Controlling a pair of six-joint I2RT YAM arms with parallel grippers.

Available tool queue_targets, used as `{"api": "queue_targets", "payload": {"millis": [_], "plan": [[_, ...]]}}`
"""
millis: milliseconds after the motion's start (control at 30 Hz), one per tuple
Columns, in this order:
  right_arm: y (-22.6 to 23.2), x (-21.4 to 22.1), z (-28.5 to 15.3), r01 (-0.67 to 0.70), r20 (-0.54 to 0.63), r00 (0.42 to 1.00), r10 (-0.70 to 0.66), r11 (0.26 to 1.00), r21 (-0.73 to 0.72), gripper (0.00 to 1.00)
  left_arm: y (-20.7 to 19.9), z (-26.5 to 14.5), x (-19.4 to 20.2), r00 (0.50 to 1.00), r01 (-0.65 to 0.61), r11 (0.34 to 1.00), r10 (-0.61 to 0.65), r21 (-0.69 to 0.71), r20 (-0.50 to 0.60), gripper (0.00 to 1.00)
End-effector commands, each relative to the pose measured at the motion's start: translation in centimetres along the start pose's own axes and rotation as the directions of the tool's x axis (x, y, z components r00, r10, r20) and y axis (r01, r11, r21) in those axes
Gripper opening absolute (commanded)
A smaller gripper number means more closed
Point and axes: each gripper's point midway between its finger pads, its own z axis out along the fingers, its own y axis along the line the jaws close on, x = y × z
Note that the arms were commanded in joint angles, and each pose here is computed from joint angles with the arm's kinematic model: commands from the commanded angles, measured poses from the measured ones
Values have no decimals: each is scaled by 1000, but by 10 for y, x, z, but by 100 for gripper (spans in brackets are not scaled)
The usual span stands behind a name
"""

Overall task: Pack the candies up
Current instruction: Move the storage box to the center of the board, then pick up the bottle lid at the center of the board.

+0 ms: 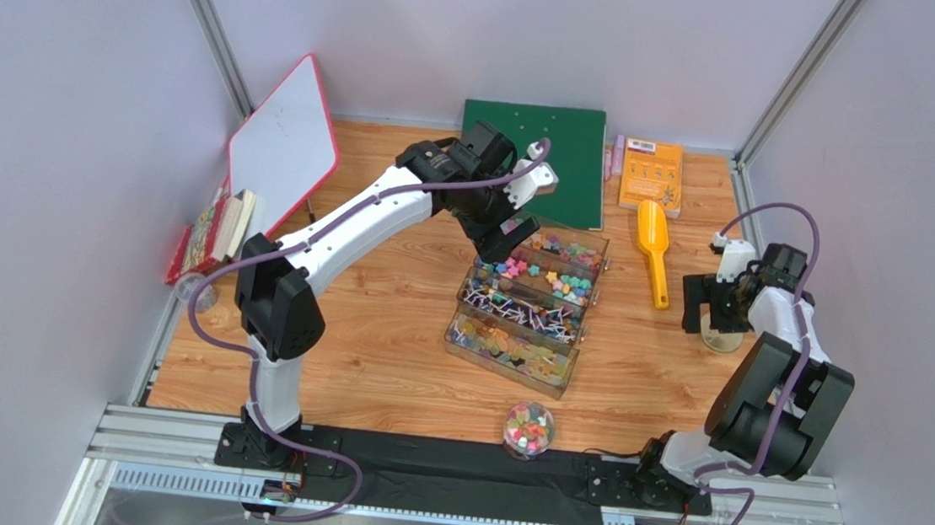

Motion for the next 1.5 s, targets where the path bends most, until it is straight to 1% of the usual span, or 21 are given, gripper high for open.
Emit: {"api": "queue_targets", "payload": {"millis": [0,167,367,767,867,1200,1467], "plan": [[-21,-15,9,49,69,996,-50,999,15,100,-7,-6,-9,1000,21,1000,-21,5,-1,100],[-32,-15,12,41,72,996,-42,999,18,100,-5,2,-5,1000,17,1000,-16,5,-24,100],[-34,-9,22,37,48,998,-37,999,1,100,-4,3,-6,1000,20,1000,-20,-3,-22,100],[-45,-22,21,48,64,997,-49,999,20,100,-7,7,-3,999,23,1000,-23,8,-32,100],[-48,-22,21,45,53,998,-46,999,28,100,-6,8,-3,999,23,1000,-23,8,-30,100],[-46,-7,33,35,-26,999,-35,999,-12,100,-5,12,-5,999,26,1000,-25,8,-30,100],[-38,-1,34,37,-43,998,-39,999,-38,100,-4,13,-3,999,28,1000,-28,6,-34,100]]}}
